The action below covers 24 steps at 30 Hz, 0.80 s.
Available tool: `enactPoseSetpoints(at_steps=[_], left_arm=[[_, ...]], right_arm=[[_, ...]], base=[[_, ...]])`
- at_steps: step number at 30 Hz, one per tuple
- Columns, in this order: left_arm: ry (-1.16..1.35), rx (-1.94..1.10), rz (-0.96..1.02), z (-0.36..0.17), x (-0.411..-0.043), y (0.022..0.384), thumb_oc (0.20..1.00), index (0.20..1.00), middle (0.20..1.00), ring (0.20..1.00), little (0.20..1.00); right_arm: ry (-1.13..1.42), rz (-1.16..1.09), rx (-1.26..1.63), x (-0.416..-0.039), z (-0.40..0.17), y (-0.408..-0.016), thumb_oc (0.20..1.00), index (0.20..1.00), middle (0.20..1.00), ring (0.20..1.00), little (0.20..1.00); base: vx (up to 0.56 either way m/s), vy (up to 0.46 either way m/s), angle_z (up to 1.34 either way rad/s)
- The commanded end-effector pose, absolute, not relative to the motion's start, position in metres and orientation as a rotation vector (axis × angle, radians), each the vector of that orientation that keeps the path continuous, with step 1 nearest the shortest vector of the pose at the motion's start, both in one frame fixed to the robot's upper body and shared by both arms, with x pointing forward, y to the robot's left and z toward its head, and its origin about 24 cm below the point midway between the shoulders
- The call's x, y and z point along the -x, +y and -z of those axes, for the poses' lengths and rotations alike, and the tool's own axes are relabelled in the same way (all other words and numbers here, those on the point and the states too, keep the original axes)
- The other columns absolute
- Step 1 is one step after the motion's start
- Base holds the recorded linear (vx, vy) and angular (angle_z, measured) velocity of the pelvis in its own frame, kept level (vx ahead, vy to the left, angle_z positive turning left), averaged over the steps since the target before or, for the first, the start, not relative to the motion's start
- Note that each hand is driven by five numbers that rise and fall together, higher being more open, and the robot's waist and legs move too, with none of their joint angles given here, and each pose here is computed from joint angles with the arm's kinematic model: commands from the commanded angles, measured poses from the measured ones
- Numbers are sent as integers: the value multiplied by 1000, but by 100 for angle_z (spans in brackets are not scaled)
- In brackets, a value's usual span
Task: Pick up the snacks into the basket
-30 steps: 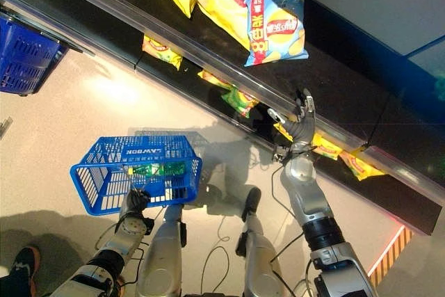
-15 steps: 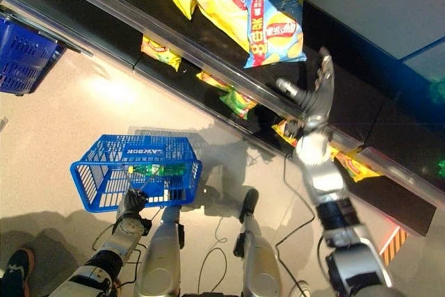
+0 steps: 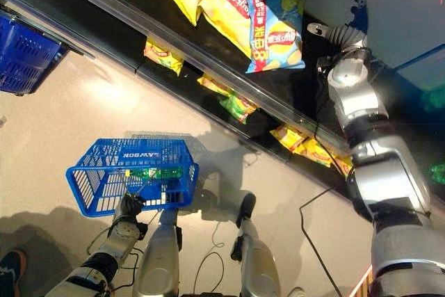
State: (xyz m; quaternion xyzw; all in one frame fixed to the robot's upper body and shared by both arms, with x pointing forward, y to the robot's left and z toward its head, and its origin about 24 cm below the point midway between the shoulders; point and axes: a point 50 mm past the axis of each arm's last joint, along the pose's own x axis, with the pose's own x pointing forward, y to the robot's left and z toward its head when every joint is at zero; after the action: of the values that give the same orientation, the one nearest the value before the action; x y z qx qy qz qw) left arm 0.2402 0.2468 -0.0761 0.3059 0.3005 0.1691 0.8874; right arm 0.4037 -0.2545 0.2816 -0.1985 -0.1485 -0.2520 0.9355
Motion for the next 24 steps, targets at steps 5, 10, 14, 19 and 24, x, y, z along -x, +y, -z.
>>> enactPoseSetpoints(at_steps=[5, 10, 14, 19, 24], left_arm=[[764, -690, -281, 104, -203, 248, 200, 200, 200, 200, 200], [761, -703, -257, 104, -203, 247, 200, 200, 200, 200, 200], [765, -703, -252, 105, -203, 245, 200, 200, 200, 200, 200], [761, -705, -238, 105, -204, 243, 200, 200, 200, 200, 200], [768, -695, -234, 106, -205, 243, 200, 200, 200, 200, 200]], right_arm=[[-487, 436, 435, -390, -343, -254, 1000, 1000, 1000, 1000, 1000], [-484, 407, 493, -393, -348, -245, 1000, 1000, 1000, 1000, 1000], [-481, 387, 522, -397, -352, -235, 1000, 1000, 1000, 1000, 1000], [-472, 347, 532, -402, -357, -221, 1000, 1000, 1000, 1000, 1000], [-483, 272, 451, -404, -354, -207, 1000, 1000, 1000, 1000, 1000]], base=[[10, 0, 2], [5, 0, 1], [2, 1, 1], [5, 0, 1], [2, 0, 1]])
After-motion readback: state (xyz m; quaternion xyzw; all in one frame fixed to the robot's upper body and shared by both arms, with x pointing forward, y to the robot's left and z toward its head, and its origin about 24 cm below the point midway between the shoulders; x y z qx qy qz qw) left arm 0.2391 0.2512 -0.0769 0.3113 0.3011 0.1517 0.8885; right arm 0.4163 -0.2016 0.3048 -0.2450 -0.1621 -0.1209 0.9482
